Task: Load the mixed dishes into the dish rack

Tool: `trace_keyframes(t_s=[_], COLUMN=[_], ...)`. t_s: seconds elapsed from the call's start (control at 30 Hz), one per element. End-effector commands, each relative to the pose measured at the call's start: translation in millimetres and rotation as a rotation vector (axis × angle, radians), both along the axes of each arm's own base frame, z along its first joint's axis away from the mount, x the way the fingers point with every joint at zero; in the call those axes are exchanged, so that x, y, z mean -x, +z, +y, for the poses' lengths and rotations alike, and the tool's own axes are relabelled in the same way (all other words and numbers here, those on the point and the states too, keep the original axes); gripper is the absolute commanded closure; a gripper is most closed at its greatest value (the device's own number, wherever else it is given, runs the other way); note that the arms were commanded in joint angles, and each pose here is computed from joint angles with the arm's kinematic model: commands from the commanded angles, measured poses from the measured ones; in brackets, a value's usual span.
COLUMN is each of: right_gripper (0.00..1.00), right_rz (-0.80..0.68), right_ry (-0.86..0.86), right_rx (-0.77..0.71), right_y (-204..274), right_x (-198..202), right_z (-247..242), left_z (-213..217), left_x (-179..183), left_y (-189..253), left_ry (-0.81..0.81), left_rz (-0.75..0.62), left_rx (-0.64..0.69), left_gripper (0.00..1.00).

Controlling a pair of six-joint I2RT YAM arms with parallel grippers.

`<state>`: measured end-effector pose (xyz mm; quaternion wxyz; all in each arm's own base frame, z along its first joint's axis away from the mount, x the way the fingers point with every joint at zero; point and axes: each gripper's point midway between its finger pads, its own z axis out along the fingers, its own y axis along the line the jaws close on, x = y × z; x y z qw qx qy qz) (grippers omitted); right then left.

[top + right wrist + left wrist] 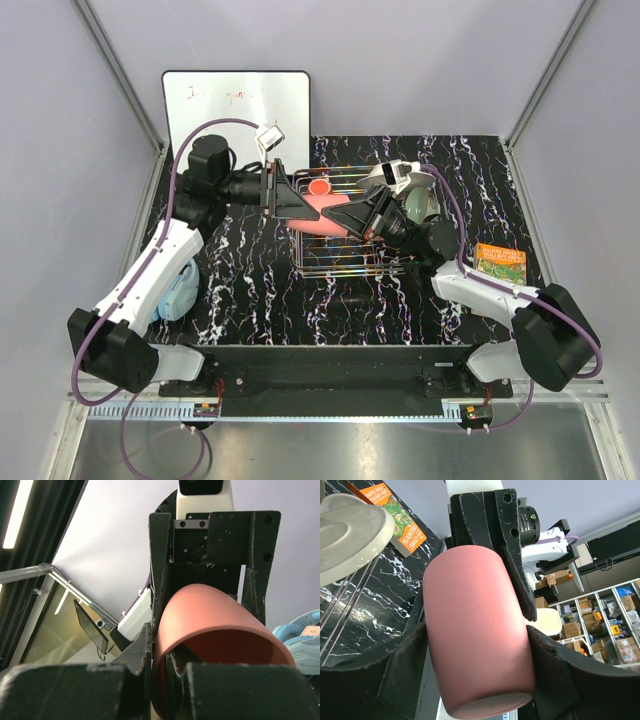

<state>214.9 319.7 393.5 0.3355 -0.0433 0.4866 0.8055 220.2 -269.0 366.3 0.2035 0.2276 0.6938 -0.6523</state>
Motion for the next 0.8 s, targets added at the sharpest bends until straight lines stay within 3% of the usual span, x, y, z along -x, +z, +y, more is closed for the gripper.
trace_keyframes(t_s=[0.0,0.2,0.23,0.33,0.37,0.4,0.43,0.47,0.53,0.77], right_gripper=[1.00,1.00,1.00,0.75,0.66,0.56,0.45,0.24,0.02,0.00], right_rz=[-0.087,-0.062,-0.065,-0.056,-0.040,-0.037,-0.057,-0.036,-0.070,-0.087], right_ry=[0.000,-0.002,-0.002,-0.023,-0.043,-0.058,-0.077,-0.103,-0.143,-0.328], right_rx=[-0.061,-0.037,-0.032,0.012,0.061,0.086,0.092,0.169,0.197,0.362], right_y=[28,21,21,19,11,9,17,5,13,13], right_x=[11,7,8,9,5,4,11,6,16,39], right_z=[-10,-6,-7,-9,-8,-10,-17,-15,-26,-70], left_z=[1,3,5,17,22,29,32,38,46,73], left_x=[-2,-3,-3,-9,-8,-17,-19,-16,-29,-51], left_y=[19,22,24,28,15,23,20,0,-4,-64], left_ry=[0.036,0.036,0.036,0.046,0.053,0.086,0.103,0.115,0.185,0.250], left_rz=[-0.088,-0.104,-0.110,-0.151,-0.068,-0.200,-0.213,-0.108,-0.195,-0.264], left_rx=[0.039,0.046,0.047,0.025,-0.025,-0.053,-0.095,-0.184,-0.278,-0.643], left_gripper=[0.39,0.73,0.83,1.00,1.00,1.00,1.00,1.00,1.00,1.00])
